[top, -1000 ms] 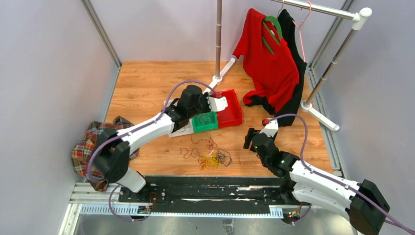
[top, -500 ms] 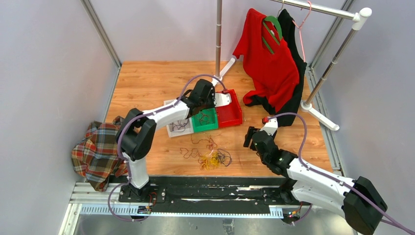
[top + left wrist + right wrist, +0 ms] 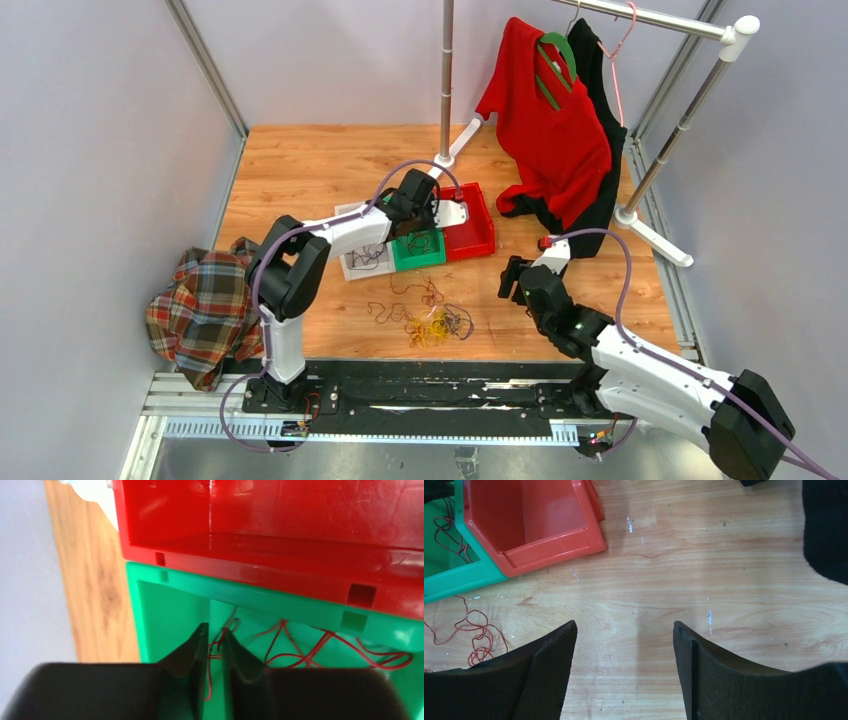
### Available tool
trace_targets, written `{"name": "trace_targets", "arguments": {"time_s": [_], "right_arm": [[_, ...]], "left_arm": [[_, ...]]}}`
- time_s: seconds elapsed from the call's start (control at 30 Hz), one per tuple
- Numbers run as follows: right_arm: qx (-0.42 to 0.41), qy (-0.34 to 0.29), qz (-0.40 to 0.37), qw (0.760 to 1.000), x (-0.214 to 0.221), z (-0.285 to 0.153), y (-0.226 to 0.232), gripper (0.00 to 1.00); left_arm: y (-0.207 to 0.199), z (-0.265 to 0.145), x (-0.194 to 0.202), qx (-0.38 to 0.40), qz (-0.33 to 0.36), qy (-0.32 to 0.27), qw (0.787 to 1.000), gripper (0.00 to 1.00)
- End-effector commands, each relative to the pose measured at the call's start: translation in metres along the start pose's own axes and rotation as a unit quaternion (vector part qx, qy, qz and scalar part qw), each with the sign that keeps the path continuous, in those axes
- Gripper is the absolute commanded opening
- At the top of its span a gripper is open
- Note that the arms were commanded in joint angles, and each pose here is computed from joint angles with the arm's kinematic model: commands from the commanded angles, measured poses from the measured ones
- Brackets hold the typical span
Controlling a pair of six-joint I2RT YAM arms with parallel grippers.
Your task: Untangle the cables
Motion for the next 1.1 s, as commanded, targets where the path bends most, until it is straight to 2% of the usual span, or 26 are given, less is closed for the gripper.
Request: {"name": "trace_targets", "arguments": {"time_s": [0.0, 0.17, 0.47, 0.53, 0.6, 0.77, 0.87, 0.93, 1.07], "right_arm": [[0.008, -0.012, 0.004, 1.000, -0.015, -0.003, -0.006, 0.70], [0.004, -0.020, 0.001, 1.000, -0.023, -0.008, -0.007, 0.69], [-0.003, -0.021, -0.008, 1.000, -0.036, -0.014, -0.005, 0.68], [-0.005, -0.020, -0.010, 1.000, -0.037, -0.015, -0.005, 0.68], [-0.007, -0.022, -0.009, 1.000, -0.037, -0.016, -0.005, 0.68], [-0.017, -0.018, -0.010, 1.000, -0.035, -0.017, -0.003, 0.68], [-0.036, -0.014, -0.014, 0.999, -0.034, -0.019, 0.001, 0.67], [-0.038, -0.010, -0.013, 0.999, -0.031, -0.020, 0.000, 0.67], [-0.042, -0.003, -0.011, 0.999, -0.024, -0.022, 0.000, 0.66]], "left_arm": [[0.002, -0.003, -0.003, 0.021, 0.004, 0.014, 1.000, 0.33], [0.009, -0.029, -0.015, 0.039, -0.014, 0.019, 0.999, 0.60], [0.031, -0.097, -0.052, 0.060, -0.032, -0.015, 0.998, 0.89], [0.029, -0.117, -0.059, 0.078, -0.041, -0.033, 0.996, 0.90], [0.011, -0.135, -0.059, 0.128, -0.052, -0.042, 0.989, 0.90], [-0.067, -0.168, -0.035, 0.252, -0.029, -0.027, 0.967, 0.88], [-0.108, -0.174, -0.016, 0.311, -0.046, -0.008, 0.949, 0.87], [-0.119, -0.169, -0.003, 0.320, -0.065, 0.016, 0.945, 0.84], [-0.126, -0.149, 0.016, 0.291, -0.083, 0.039, 0.952, 0.82]]}}
Point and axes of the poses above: each gripper's point midway between its finger pads, its own z axis out along the fingers, its own y axis along the line the jaws close on, x = y × z, the point moved 3 cm from there along -z, back along the fingers, and after that the axes turned 13 degrees about -z, right-handed, at the moved point
